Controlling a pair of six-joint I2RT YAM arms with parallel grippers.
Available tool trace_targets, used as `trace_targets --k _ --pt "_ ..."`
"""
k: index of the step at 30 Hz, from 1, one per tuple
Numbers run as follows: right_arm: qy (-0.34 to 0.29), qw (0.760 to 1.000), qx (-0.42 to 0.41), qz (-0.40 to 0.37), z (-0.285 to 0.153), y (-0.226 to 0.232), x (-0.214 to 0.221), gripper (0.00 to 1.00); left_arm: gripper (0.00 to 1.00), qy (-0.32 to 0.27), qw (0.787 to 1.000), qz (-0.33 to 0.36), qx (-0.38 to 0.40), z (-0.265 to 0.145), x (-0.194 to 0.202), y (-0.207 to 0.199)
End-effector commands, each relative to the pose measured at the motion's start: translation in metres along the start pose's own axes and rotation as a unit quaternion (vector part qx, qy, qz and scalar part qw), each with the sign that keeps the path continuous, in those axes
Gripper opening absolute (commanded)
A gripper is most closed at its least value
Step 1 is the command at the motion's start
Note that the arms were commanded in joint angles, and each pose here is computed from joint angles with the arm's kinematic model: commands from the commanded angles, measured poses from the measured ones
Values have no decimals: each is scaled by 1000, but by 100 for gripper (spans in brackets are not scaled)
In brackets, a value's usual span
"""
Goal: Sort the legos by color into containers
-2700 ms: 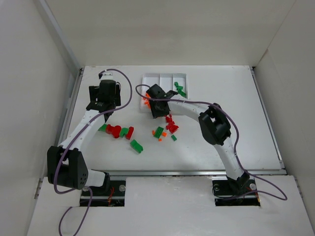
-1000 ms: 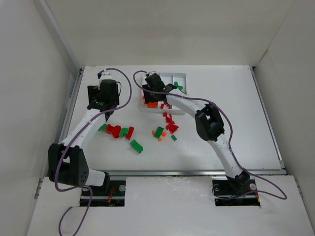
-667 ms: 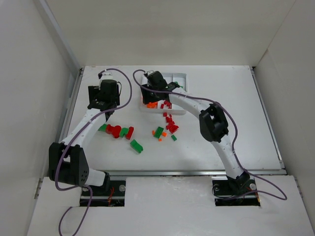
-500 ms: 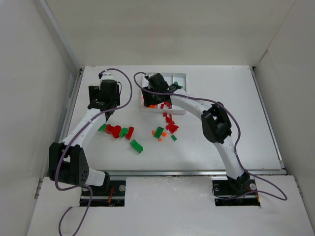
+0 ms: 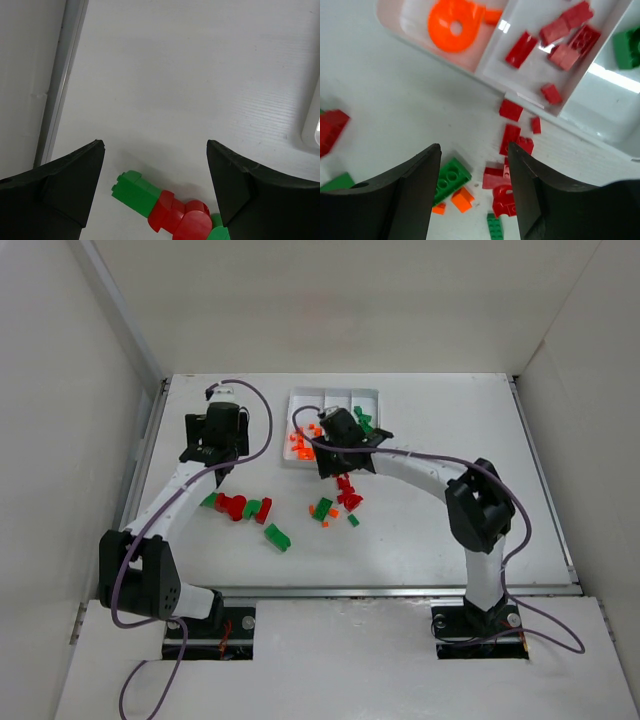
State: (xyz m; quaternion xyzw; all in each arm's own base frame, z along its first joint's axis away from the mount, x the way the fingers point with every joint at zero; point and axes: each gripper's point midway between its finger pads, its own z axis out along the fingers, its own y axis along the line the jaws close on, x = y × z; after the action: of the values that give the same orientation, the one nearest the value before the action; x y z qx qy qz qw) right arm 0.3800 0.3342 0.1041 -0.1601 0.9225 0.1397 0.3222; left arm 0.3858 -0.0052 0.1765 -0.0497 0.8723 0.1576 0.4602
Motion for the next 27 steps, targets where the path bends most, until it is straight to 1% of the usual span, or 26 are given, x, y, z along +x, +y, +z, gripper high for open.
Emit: trace_targets --k 1,3,4,6,8,11,15,17,18,21,27 --pt "31 997 -12 -64 -2 29 41 61 81 -28 999 -18 15 -16 -14 0" --pt "28 992 -29 -119 -5 48 47 61 81 -28 999 -18 15 -16 -14 0" --pt "32 988 -47 -144 -6 66 55 61 81 -24 999 -16 15 -15 -10 -1" --pt "32 983 -68 -165 -1 84 55 60 81 -28 999 -18 15 -15 -12 -1" --pt "37 982 -70 -171 6 92 57 59 81 -28 999 -18 15 -15 -12 -1" --pt "40 983 -63 -166 15 91 60 58 81 -28 999 -18 20 -15 -12 -3" --pt "83 983 -24 -159 34 76 83 55 81 -28 999 -18 20 -15 -12 -3" --pt "90 985 -14 -148 37 72 90 53 81 -33 999 -17 21 -19 -15 -4" --pt "75 986 -16 -146 36 74 84 53 81 -33 999 -17 21 -19 -15 -4" --pt "62 990 8 -126 33 64 83 53 81 -32 999 -17 21 -20 -12 -3" --pt "74 990 20 -119 30 59 89 52 81 -32 999 -17 21 -20 -12 -3"
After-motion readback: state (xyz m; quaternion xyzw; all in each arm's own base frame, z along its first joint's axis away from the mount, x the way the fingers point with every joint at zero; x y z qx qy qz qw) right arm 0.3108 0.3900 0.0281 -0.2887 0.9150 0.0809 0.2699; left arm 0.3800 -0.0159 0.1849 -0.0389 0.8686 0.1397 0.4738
